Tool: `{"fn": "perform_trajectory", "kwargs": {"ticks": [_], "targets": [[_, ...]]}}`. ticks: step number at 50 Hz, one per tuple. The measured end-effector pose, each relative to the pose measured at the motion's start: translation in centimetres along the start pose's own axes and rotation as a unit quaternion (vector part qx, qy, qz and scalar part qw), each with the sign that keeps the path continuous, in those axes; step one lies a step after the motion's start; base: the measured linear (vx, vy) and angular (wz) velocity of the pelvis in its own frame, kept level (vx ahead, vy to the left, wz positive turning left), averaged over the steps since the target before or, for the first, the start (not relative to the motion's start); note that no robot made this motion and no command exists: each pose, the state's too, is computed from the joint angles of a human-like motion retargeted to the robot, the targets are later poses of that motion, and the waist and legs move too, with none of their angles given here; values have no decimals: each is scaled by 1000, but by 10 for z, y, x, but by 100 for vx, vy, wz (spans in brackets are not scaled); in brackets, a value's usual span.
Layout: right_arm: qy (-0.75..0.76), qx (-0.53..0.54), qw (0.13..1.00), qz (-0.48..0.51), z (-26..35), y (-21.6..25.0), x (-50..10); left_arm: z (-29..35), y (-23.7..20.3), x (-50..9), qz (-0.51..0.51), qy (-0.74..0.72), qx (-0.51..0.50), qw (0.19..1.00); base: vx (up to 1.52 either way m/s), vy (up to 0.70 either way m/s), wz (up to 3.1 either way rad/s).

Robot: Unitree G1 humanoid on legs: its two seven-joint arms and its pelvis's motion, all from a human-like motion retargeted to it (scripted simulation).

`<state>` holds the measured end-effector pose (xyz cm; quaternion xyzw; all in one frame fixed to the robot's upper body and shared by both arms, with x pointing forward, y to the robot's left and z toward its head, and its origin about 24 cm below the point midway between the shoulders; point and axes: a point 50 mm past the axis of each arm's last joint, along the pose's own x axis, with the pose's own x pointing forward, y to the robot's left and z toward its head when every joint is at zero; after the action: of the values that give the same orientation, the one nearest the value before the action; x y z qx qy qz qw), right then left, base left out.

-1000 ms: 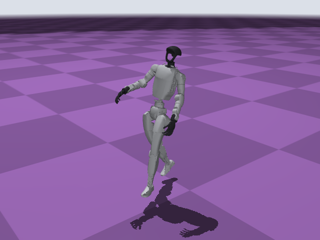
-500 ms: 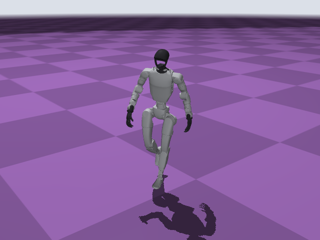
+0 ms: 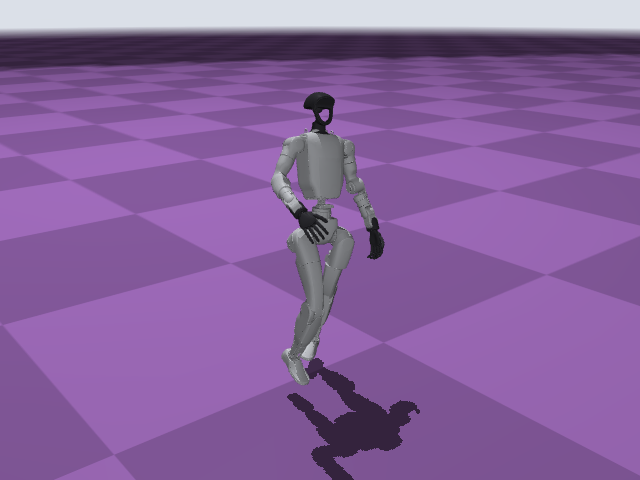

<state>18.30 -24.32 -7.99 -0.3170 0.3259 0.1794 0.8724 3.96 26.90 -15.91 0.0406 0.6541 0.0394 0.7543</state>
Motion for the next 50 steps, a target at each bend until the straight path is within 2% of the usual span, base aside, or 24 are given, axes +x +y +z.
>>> {"fn": "perform_trajectory", "kwargs": {"ticks": [6,14,20,24,31,40,45,50], "targets": [[-33,20,999,-10,20,-3,10,21,23,-3,38,-3,43,998,33,-3,159],[-18,85,995,-47,15,1,11,141,40,-28,86,-205,44,974,36,-9,166],[54,153,983,-90,-22,14,-1,223,8,-60,62,-362,34,929,34,-13,126],[97,178,973,-106,-45,19,-12,240,-25,-70,11,-415,37,909,34,-16,121],[141,163,972,-98,-68,17,-27,210,-65,-55,-70,-383,107,915,34,-18,109],[166,132,971,-112,-81,3,-38,139,-77,-25,-104,-273,172,941,28,-15,108],[183,103,970,-121,-82,-11,-33,102,-66,-15,-102,-221,140,960,25,-10,82],[174,30,980,-91,-59,-25,-8,59,-49,-6,-84,-160,43,983,27,-8,30]]}}
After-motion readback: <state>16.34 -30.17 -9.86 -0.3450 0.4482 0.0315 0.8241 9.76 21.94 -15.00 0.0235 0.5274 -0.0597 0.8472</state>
